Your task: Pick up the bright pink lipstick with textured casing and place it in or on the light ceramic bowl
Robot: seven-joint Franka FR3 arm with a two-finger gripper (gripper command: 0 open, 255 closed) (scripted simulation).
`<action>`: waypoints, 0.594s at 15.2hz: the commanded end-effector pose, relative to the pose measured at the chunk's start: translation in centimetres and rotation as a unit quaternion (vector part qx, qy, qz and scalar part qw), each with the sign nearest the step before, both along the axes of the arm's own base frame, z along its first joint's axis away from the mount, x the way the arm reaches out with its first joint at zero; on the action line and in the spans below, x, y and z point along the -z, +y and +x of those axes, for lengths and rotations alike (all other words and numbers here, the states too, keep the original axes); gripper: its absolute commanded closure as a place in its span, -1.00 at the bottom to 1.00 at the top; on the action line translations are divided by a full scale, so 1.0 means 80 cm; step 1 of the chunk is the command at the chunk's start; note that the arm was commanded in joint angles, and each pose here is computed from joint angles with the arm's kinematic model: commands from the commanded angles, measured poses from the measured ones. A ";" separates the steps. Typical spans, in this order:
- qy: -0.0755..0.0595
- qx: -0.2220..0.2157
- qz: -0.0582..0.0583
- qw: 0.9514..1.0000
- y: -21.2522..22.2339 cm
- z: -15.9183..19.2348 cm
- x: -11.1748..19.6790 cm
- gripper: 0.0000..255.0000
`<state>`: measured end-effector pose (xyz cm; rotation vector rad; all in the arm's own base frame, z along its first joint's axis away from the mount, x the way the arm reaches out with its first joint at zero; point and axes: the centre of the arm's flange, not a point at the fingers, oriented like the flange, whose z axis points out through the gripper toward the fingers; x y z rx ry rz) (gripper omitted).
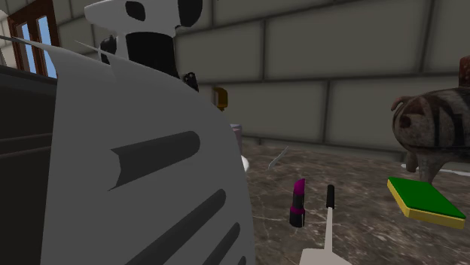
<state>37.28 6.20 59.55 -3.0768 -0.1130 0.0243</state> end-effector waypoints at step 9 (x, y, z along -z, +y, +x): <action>0.039 -0.037 -0.027 0.998 0.132 0.125 0.021 -1.00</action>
